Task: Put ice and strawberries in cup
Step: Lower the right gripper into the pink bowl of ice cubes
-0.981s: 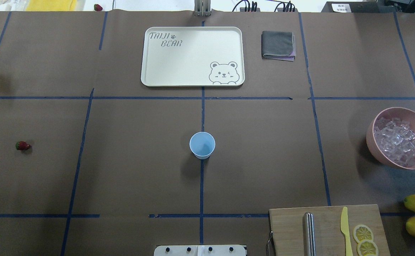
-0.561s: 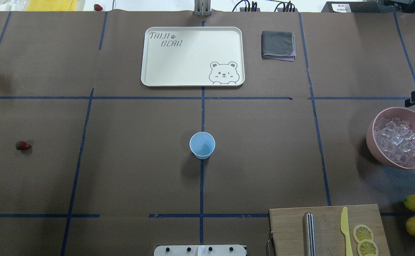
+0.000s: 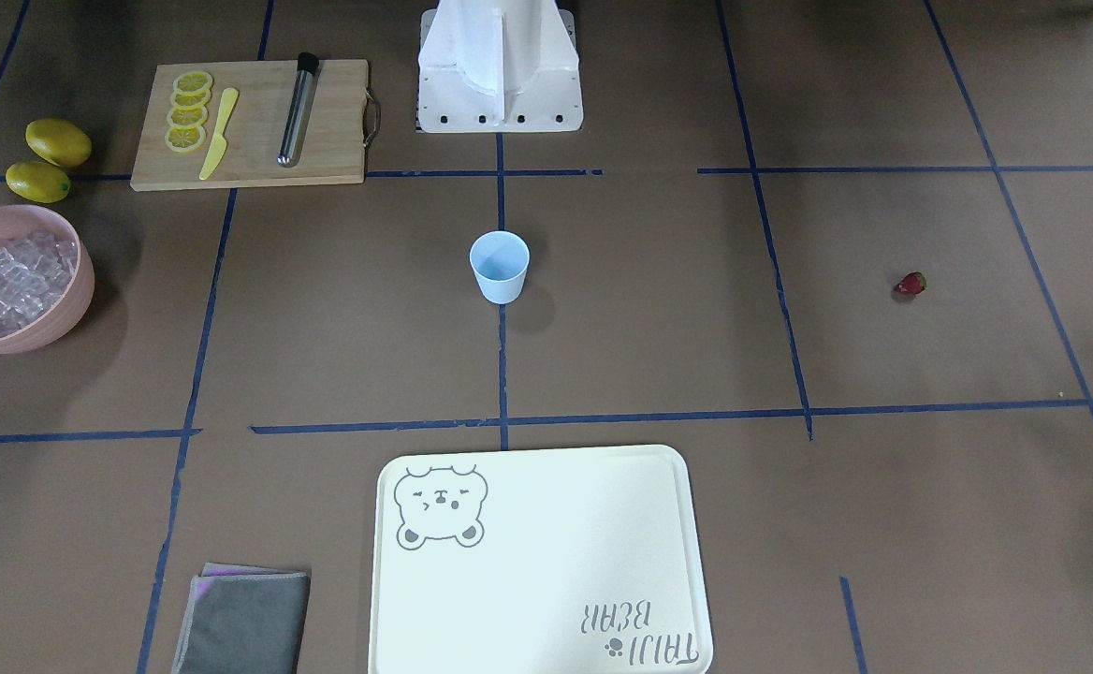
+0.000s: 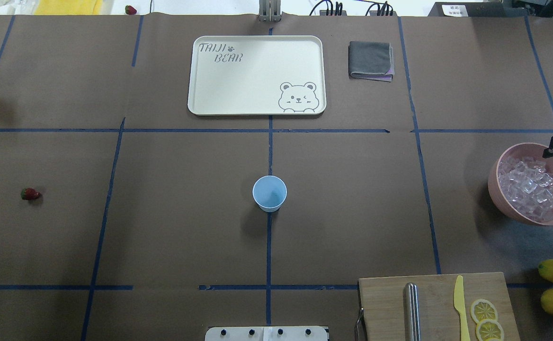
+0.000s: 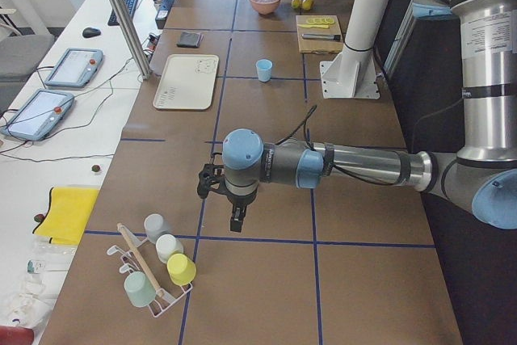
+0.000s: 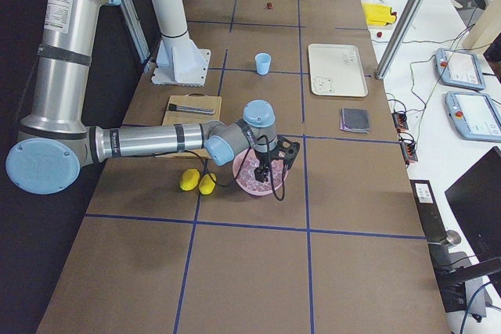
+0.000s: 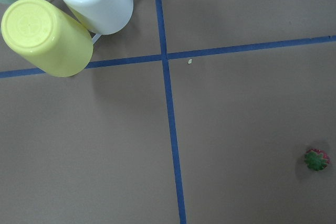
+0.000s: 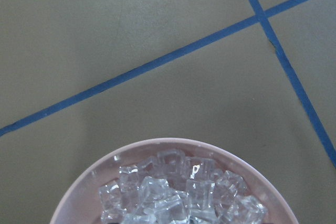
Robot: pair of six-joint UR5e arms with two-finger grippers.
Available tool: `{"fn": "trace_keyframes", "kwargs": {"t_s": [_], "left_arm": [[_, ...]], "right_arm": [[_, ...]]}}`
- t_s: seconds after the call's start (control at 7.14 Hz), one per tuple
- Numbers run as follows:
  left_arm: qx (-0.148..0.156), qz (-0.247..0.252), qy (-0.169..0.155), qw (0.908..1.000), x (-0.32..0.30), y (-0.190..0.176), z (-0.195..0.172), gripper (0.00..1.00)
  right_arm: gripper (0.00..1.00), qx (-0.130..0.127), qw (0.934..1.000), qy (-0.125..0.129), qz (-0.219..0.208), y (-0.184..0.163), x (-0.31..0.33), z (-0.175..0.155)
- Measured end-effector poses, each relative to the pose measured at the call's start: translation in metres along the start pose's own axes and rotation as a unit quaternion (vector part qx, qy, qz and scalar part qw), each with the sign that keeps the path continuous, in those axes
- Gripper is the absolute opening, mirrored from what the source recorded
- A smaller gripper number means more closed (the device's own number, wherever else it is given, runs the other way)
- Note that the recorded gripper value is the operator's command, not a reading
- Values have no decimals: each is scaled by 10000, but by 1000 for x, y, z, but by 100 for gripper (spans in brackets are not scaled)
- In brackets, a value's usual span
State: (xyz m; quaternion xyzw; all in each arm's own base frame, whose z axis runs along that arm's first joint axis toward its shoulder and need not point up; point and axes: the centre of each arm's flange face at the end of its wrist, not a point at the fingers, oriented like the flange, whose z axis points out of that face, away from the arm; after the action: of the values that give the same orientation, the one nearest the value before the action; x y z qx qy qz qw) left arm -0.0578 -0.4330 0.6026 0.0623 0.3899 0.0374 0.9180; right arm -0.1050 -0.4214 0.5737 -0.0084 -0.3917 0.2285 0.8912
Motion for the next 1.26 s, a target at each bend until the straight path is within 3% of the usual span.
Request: {"fn": "trace_keyframes", "kwargs": {"t_s": [0.7,1.26], "left_arm": [[-4,3,0,10000,0,1,0,100],[2,11,0,10000,0,1,0,100]], "right_arm": [[72,81,9994,329,31,28,-5,31],[72,138,9993,340,7,26,-9,32]]}}
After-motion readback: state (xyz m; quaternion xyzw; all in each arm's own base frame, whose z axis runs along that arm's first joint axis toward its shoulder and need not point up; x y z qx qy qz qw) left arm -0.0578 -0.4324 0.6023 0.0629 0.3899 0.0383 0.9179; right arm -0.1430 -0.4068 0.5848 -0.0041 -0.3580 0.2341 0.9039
